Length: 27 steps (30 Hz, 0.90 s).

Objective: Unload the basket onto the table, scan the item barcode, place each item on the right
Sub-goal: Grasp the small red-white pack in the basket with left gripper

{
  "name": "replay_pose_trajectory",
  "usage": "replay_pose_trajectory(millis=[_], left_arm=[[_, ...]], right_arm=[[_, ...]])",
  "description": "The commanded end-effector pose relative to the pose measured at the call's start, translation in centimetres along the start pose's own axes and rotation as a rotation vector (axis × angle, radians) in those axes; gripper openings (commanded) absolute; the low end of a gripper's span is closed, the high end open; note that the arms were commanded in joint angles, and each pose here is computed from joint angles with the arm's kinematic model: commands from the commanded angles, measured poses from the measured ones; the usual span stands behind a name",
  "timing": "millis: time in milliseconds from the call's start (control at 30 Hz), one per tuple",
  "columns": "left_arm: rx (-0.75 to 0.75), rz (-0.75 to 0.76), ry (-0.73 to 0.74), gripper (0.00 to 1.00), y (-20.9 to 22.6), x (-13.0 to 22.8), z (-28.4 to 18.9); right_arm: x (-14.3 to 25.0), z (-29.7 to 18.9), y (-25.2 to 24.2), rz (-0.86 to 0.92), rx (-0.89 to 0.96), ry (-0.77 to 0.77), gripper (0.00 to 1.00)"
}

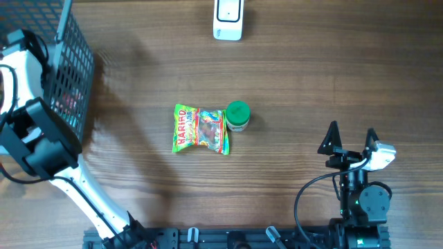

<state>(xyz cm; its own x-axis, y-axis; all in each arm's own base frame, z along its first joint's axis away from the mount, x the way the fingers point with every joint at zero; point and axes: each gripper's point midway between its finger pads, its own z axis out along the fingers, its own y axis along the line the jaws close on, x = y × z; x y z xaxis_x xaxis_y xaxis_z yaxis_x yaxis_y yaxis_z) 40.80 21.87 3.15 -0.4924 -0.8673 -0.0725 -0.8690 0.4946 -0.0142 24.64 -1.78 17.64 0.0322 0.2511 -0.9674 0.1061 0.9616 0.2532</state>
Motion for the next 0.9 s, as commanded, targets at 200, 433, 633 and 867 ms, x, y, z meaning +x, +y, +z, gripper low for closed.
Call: replay_pose_trajectory(millis=[200,433,633,867], left_arm=[[-0.016,0.024,0.048,0.36,0.7,1.3,-1.6],[0.125,-0.06,-0.205,0.46,2.7,-3.2,-16.1],[0.413,-0.108,-0.493,0.46,4.2,-1.7,-33.6],[0.762,0.209,-0.437,0.46,-2.1,12.6,-43.0]], right_arm=[[0.0,0.0,0.2,-0.017,-0.012,0.002,1.0],[0.0,0.0,0.2,-0.017,-0.012,0.002,1.0],[0.0,0.0,0.2,-0.017,-0.012,0.002,1.0],[0.1,0.0,0.2,-0.017,-0.012,0.003,1.0]])
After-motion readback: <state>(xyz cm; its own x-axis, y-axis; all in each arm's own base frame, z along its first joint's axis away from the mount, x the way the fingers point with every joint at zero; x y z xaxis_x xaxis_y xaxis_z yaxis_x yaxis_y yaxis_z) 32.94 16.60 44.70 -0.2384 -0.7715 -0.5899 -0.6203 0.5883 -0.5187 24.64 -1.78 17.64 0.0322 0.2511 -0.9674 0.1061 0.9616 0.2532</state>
